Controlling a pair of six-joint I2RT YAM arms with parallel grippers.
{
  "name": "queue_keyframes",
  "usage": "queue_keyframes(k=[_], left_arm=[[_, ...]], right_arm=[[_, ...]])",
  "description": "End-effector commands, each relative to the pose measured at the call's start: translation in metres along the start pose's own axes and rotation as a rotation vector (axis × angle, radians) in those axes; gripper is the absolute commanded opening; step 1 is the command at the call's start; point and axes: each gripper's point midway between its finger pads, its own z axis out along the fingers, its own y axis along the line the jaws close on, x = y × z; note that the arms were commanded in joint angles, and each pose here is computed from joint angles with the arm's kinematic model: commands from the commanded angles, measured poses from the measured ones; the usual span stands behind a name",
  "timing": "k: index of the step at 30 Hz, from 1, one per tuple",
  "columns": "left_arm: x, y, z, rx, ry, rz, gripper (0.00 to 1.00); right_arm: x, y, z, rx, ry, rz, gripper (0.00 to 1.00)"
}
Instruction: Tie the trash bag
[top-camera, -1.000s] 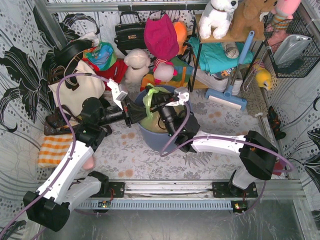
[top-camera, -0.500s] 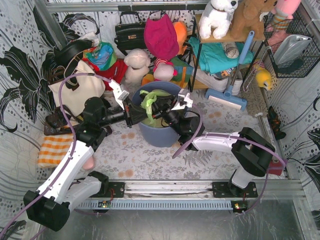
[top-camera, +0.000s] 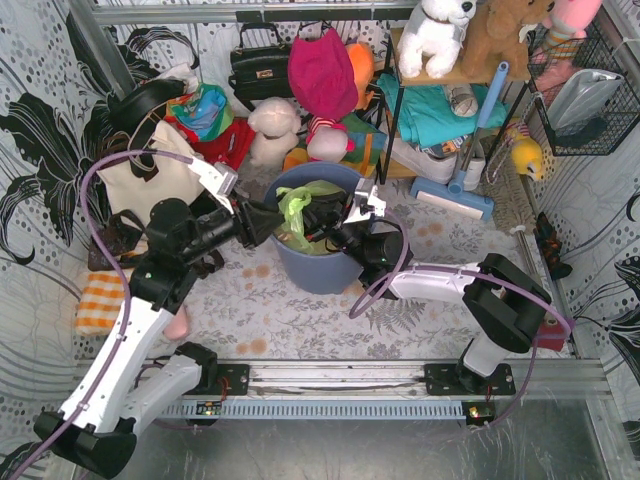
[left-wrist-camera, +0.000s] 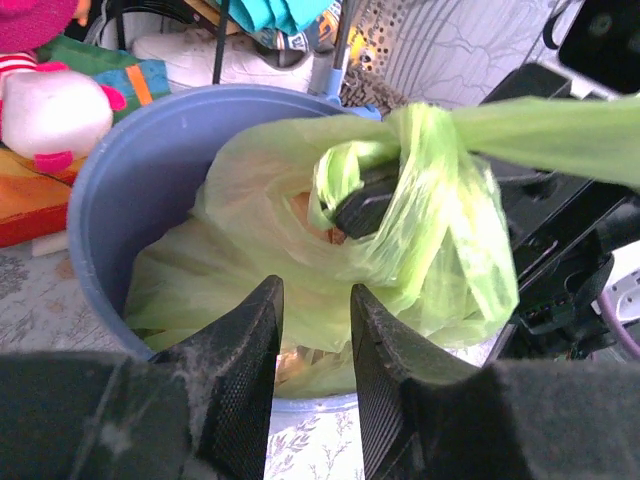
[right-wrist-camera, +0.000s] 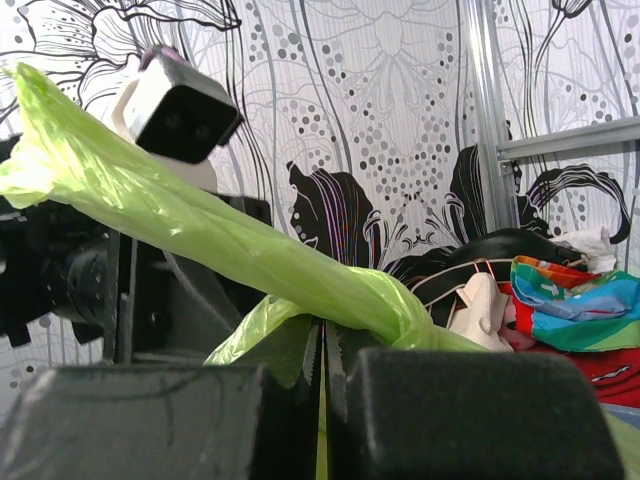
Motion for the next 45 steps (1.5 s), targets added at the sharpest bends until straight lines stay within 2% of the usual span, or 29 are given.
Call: queue_keyframes(k=[1,7,10,16,25,37,41,45], left_arm=[[-0.038,-0.006,-0.012,-0.066,-0.070,0.003,0.42],[-0.081,-0.014,-0.026,-0.123,-0.141,-0.001,0.43],[-0.092,-0.009,-0.025,-0.160,-0.169,-0.024,0.49],[-0.089,-0.002,-0.011,-0.163,-0.142,-0.083,0.53],[-0.085,0.005,0.002,-0.169,-0.093,-0.129,0.54],[-0.078,-0.012,0.013,-0.038,-0.066,-0.158,0.54],[-0.070,-0.012,0.016,-0.020,-0.048,-0.173,0.48],[-0.065,-0.010,0.017,-0.023,-0.033,-0.181,0.33]], right_arm=[[-0.021,0.010,-0.001,-0.057,-0.076,-0.005,0.00],[-0.020,0.011,0.000,-0.071,-0.073,-0.013,0.00],[-0.018,0.011,0.001,-0.073,-0.072,-0.015,0.00],[-0.019,0.011,0.002,-0.075,-0.073,-0.017,0.00],[-0.020,0.013,0.002,-0.077,-0.074,-0.008,0.00],[-0.018,0.011,0.002,-0.073,-0.073,0.004,0.00],[-0.020,0.012,0.003,-0.074,-0.075,0.004,0.00],[-0.021,0.012,0.002,-0.073,-0.077,0.003,0.00]])
